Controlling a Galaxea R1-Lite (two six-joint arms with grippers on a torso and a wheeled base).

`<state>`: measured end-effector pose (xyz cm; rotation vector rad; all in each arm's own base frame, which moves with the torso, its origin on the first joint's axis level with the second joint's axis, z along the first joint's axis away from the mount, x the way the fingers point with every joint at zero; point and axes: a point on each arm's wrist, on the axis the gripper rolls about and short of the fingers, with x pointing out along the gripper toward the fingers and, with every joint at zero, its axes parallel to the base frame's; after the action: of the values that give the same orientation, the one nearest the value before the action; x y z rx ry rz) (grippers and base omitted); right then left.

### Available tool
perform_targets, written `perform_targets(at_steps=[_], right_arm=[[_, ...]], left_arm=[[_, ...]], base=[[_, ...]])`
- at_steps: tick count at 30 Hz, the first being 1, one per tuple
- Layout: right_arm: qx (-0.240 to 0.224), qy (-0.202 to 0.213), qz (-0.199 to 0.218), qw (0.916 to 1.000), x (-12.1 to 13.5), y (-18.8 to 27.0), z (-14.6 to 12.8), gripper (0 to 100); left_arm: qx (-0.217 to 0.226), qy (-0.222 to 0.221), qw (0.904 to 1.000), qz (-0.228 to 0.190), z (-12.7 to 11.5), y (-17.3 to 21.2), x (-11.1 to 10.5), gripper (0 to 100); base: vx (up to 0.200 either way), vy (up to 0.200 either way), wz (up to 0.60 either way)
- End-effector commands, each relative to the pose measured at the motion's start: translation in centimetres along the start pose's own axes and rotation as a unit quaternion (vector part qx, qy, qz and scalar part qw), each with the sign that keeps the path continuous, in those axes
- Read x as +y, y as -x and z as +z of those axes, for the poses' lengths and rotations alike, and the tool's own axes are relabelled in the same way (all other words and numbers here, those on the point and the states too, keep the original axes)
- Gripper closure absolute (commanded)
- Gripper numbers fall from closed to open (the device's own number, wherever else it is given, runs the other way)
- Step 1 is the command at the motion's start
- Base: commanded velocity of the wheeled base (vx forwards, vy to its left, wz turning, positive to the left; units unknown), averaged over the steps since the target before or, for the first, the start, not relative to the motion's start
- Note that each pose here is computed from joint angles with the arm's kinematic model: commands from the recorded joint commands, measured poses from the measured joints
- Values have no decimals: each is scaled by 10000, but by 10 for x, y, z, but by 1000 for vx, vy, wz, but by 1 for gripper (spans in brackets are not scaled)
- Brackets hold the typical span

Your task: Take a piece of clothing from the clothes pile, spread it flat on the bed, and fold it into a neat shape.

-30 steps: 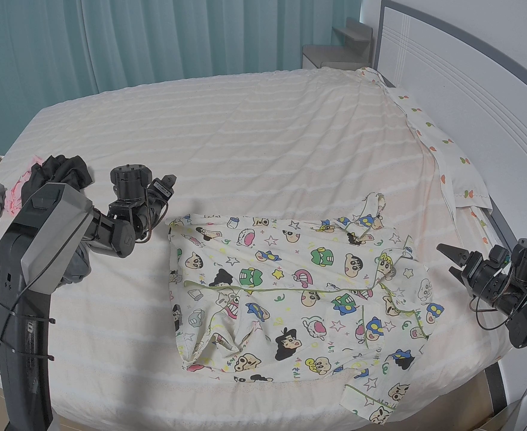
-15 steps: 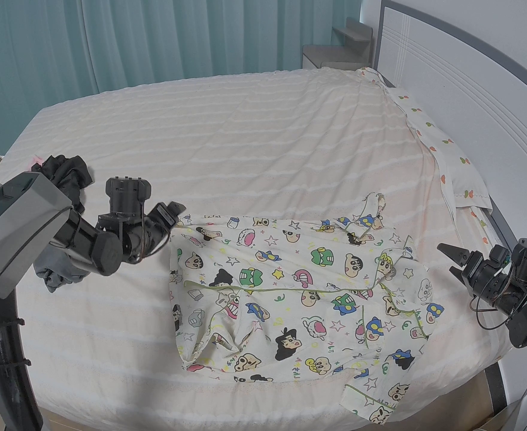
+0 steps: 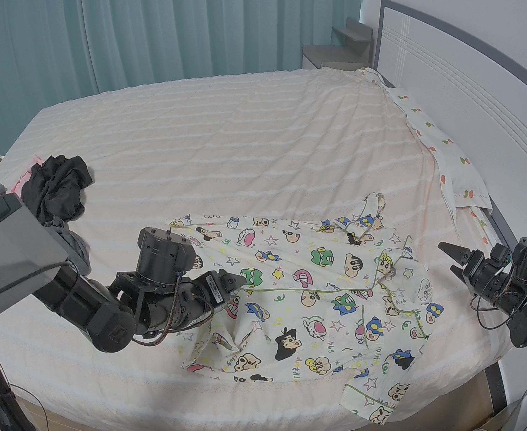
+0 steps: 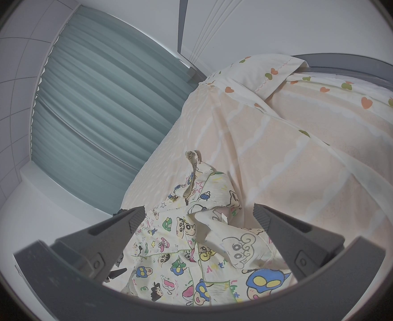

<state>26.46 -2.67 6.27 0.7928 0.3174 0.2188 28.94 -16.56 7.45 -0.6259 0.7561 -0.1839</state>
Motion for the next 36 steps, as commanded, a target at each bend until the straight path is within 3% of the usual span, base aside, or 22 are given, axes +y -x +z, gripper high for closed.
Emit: perform_targets(at_steps=[1,13,25,26,36], right_arm=[[-54,34,48,10000,1,0,1,0],[-43,32,49,10000,1,0,1,0],[-43,32,49,10000,1,0,1,0],[-43,32,49,10000,1,0,1,0],[-43,37,58,10000,2,0,1,0]], left_arm=[[138,-85,9999,-9,-11,6,-1,0],[437,-126,9985,307,-29,2,16,0],[522,-177,9980,309,-44,-14,21,0],[521,-178,9980,320,-45,-14,22,100],[522,-203,9978,369,-48,-4,26,100]], base=[[0,0,0],[0,0,0],[0,0,0],[0,0,0],[0,0,0]])
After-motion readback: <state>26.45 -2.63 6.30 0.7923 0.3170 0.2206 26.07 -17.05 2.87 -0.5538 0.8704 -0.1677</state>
